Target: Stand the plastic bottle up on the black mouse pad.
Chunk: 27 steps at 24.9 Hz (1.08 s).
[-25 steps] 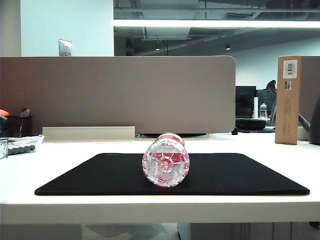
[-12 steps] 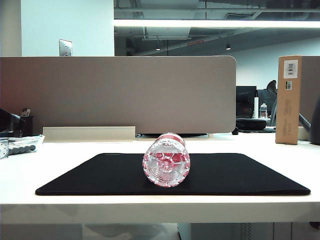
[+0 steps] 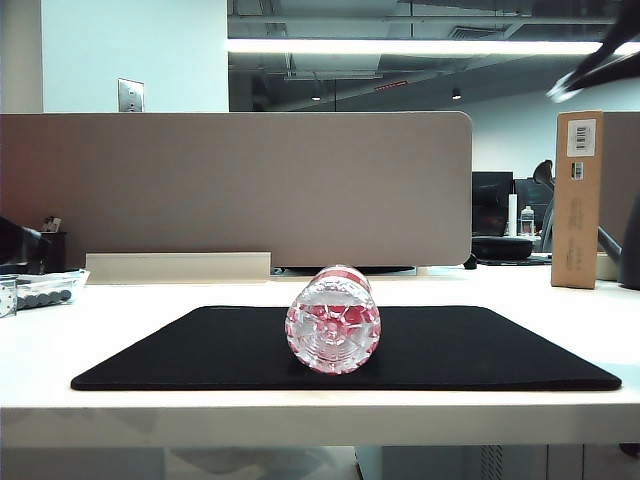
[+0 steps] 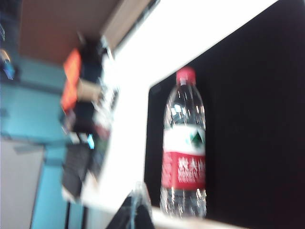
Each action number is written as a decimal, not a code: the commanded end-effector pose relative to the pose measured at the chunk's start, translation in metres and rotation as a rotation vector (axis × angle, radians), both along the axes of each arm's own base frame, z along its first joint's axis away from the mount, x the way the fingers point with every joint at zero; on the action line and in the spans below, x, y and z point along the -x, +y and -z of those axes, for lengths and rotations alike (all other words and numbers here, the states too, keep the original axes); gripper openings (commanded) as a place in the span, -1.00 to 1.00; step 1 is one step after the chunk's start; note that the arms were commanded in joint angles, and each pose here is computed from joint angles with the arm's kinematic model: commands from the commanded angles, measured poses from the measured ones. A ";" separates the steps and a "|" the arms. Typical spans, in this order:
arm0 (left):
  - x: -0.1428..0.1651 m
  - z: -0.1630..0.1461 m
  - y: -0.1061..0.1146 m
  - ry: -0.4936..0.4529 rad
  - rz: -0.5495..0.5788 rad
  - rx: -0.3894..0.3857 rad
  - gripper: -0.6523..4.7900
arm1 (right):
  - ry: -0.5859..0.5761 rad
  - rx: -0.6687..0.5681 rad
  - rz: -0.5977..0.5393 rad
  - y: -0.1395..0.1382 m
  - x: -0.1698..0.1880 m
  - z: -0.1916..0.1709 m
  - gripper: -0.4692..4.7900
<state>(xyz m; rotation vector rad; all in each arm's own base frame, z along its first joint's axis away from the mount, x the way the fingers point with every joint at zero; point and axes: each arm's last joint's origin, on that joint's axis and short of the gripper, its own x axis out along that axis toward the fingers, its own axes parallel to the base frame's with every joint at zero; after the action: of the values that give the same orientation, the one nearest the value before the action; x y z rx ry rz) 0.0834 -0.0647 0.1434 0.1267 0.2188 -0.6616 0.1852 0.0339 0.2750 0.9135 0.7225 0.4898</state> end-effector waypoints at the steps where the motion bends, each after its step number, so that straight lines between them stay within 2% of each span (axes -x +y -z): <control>1: 0.000 -0.002 0.000 -0.005 0.004 0.009 -0.77 | 0.025 0.064 -0.121 0.020 -0.035 -0.009 -0.84; 4: 0.000 -0.002 0.000 -0.006 0.004 0.010 -0.77 | 0.105 0.110 -0.210 0.043 -0.072 -0.009 -0.84; 5: 0.000 -0.002 0.000 -0.006 0.004 0.010 -0.77 | 0.159 0.151 -0.266 0.060 -0.098 -0.008 -0.84; 7: 0.000 -0.002 0.000 -0.006 0.004 0.010 -0.77 | 0.237 0.208 -0.354 0.087 -0.133 -0.002 -0.71; 8: 0.000 -0.002 0.000 -0.005 0.004 0.009 -0.77 | 0.272 0.235 -0.386 0.096 -0.144 0.002 -0.55; 10: 0.000 -0.002 0.000 -0.006 0.004 0.010 -0.78 | 0.392 0.350 -0.432 0.122 -0.171 0.014 -0.05; 12: 0.000 -0.002 0.000 -0.005 0.004 0.009 -0.77 | 0.458 0.415 -0.444 0.139 -0.187 0.023 0.26; 15: 0.000 -0.002 0.000 -0.005 0.004 0.009 -0.77 | 0.471 0.452 -0.458 0.152 -0.194 0.028 0.28; 22: 0.000 -0.002 0.000 -0.006 0.004 0.010 -0.77 | 0.423 0.571 -0.417 0.171 -0.197 0.028 0.51; 24: 0.000 -0.002 0.000 -0.006 0.005 0.010 -0.77 | 0.397 0.589 -0.407 0.174 -0.198 0.028 0.67; 27: 0.000 -0.002 0.000 -0.006 0.004 0.010 -0.78 | 0.366 0.607 -0.406 0.176 -0.199 0.029 0.70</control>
<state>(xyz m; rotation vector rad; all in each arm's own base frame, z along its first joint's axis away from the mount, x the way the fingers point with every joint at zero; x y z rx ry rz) 0.0833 -0.0647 0.1436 0.1257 0.2171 -0.6620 0.3830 0.2083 0.2438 0.2863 1.3472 0.4112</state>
